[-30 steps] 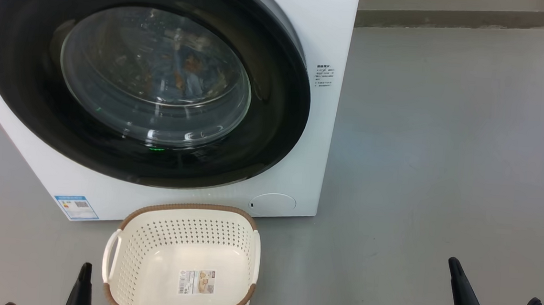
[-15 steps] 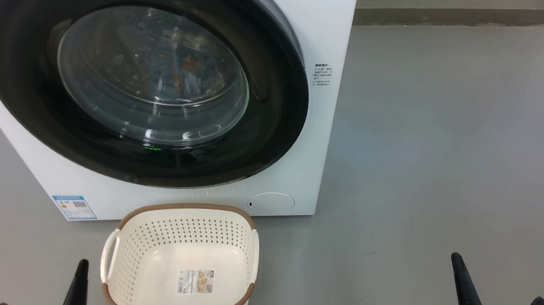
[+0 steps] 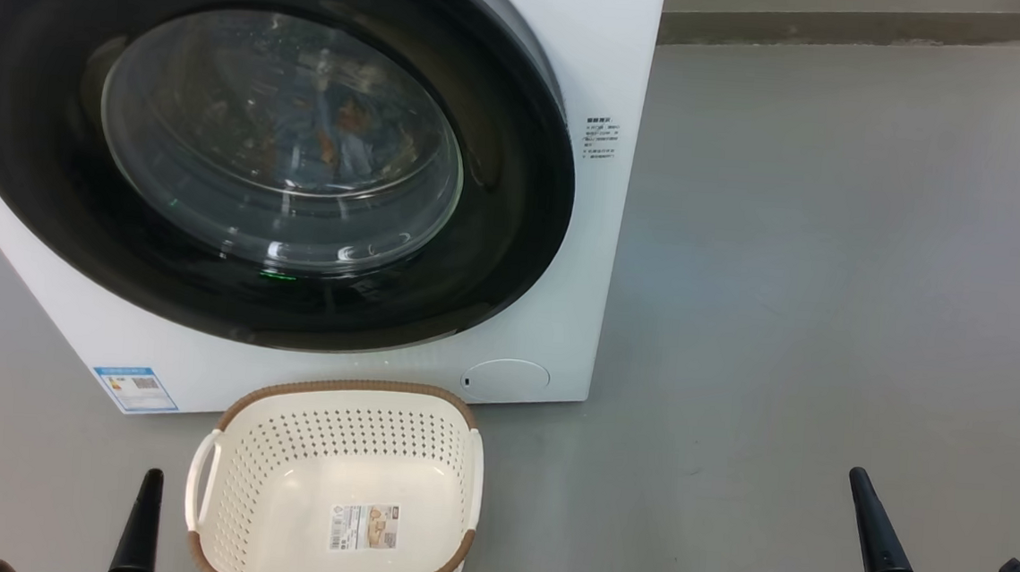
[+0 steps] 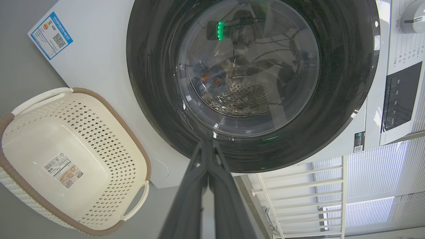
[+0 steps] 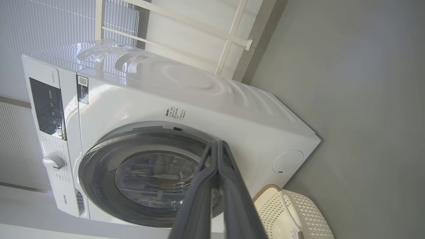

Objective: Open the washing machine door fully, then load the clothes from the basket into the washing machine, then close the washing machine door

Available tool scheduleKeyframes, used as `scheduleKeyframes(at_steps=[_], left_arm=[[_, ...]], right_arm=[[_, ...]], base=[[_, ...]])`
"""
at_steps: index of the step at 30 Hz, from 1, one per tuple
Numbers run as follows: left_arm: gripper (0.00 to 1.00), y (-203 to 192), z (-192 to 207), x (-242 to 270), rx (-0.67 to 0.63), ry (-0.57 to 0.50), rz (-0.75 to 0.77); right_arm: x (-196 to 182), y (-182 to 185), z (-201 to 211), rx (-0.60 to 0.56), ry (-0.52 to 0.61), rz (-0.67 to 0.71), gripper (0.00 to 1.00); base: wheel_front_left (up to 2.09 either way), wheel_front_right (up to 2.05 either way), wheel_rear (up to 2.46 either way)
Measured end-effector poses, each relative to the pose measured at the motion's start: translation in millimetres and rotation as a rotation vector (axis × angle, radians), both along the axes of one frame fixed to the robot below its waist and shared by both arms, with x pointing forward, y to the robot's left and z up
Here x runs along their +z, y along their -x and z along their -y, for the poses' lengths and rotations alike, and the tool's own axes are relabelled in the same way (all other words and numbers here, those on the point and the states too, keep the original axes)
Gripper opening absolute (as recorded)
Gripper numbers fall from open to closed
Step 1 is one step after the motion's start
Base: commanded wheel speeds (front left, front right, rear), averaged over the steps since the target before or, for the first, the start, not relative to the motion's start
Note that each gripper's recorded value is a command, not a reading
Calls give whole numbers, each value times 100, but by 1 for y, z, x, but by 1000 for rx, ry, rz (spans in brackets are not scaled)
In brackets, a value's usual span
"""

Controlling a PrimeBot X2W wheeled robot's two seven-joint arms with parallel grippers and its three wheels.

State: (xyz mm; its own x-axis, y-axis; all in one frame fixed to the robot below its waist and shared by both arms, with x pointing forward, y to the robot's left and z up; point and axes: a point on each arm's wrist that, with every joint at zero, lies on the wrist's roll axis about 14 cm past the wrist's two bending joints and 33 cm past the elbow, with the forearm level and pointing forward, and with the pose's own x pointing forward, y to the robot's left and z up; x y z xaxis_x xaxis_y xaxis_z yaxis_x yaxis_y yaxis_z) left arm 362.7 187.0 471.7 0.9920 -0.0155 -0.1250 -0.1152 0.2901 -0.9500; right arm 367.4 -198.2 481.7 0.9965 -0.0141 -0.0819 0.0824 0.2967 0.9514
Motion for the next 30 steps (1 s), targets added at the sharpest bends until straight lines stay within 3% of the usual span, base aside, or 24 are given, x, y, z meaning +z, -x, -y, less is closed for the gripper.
scheduleKeyframes(at_steps=[30], left_arm=[[0,-15,0,11,19,302,40]], right_arm=[[1,-8,8,-39,-304,16,0]], base=[[0,0,0]])
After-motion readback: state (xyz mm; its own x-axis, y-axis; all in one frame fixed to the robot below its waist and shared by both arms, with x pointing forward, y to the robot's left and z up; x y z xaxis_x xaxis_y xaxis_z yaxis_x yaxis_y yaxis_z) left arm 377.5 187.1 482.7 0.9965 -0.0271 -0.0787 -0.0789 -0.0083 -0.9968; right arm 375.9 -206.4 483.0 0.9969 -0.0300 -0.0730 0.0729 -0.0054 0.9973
